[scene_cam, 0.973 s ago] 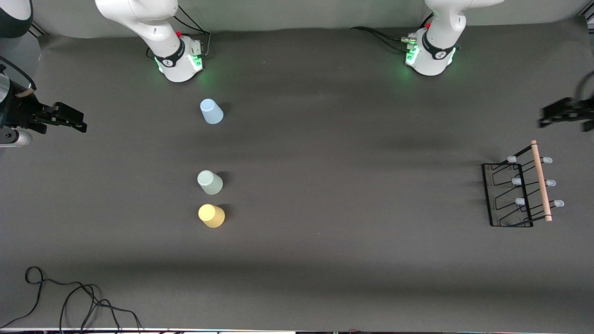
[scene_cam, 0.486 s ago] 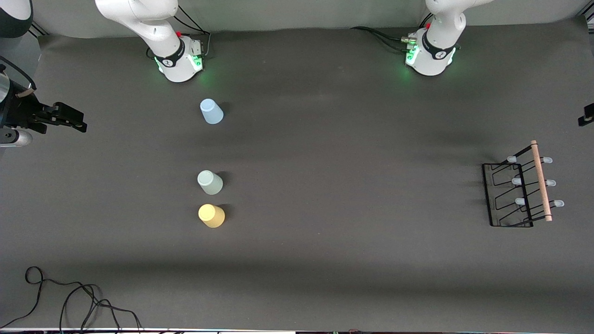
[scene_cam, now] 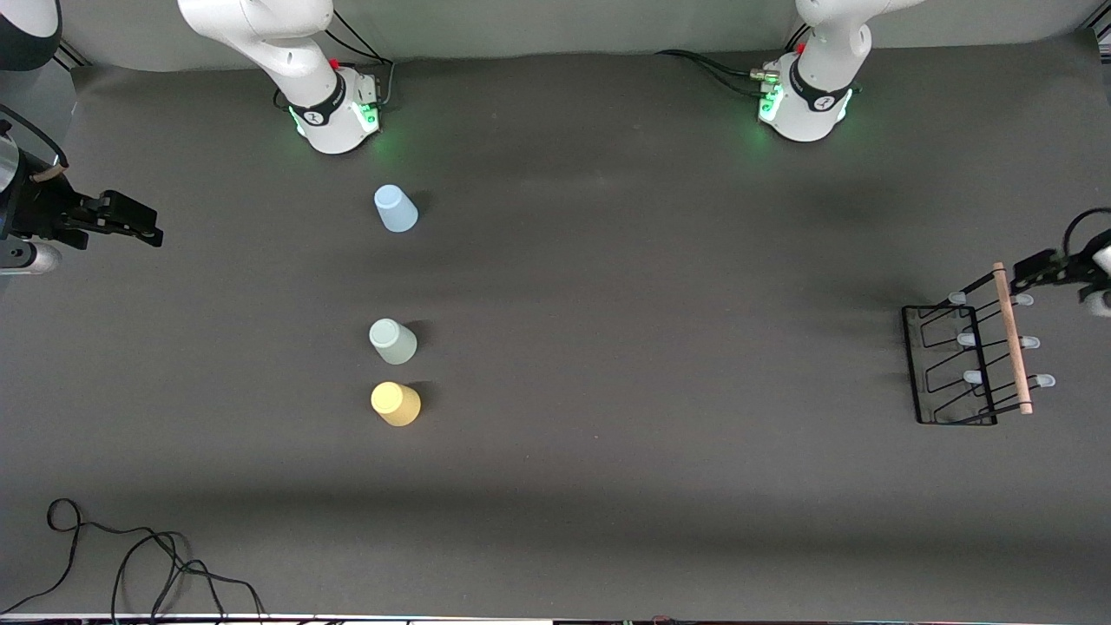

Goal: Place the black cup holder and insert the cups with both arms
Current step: 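Grasp the wooden rod of the black rack with the left gripper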

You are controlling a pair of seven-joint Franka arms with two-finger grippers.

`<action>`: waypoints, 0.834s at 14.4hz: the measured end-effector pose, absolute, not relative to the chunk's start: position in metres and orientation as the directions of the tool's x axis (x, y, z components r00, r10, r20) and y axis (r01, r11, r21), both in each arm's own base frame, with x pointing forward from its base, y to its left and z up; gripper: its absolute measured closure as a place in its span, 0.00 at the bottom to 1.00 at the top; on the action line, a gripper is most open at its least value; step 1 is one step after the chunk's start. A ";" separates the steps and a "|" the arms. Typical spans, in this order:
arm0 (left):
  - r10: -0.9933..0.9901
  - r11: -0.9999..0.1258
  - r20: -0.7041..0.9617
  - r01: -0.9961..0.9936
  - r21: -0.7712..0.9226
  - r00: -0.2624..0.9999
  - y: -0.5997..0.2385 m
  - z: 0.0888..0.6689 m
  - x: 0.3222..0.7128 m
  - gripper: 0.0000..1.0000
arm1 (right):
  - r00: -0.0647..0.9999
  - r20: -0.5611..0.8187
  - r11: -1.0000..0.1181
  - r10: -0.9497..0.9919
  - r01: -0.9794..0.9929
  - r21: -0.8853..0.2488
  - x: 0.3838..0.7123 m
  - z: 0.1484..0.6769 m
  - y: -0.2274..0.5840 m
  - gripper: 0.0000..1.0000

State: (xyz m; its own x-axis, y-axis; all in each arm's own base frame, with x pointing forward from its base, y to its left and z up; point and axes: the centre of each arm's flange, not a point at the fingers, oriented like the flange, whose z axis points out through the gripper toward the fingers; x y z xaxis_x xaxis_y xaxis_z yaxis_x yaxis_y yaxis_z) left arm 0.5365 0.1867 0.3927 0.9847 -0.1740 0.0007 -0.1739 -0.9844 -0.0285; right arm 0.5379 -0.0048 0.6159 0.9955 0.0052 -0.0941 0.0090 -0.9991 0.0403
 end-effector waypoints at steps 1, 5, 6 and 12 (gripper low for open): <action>-0.180 -0.983 0.002 -0.180 -0.030 0.984 0.184 0.374 0.538 0.00 | 0.996 -0.094 -0.999 0.005 0.009 0.040 0.538 0.616 -0.005 0.00; -0.197 -0.980 -0.014 -0.197 -0.024 0.980 0.176 0.335 0.541 0.00 | 0.995 -0.095 -0.999 0.005 0.009 0.040 0.538 0.616 -0.005 0.00; -0.197 -0.980 -0.011 -0.198 -0.025 0.980 0.176 0.333 0.542 0.01 | 0.995 -0.095 -0.999 0.005 0.009 0.040 0.538 0.616 -0.005 0.00; -0.197 -0.980 -0.006 -0.197 -0.029 0.980 0.177 0.334 0.544 0.60 | 0.995 -0.095 -0.999 0.006 0.010 0.040 0.538 0.616 -0.004 0.00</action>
State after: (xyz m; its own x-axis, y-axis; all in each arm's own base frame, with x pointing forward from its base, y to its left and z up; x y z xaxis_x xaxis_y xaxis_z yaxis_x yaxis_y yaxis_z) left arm 0.5438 0.1766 0.3341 0.9803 -0.1973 -0.0057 -0.1974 -0.9799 -0.0289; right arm 0.5378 -0.0043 0.6157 0.9954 0.0061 -0.0953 0.0100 -0.9991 0.0403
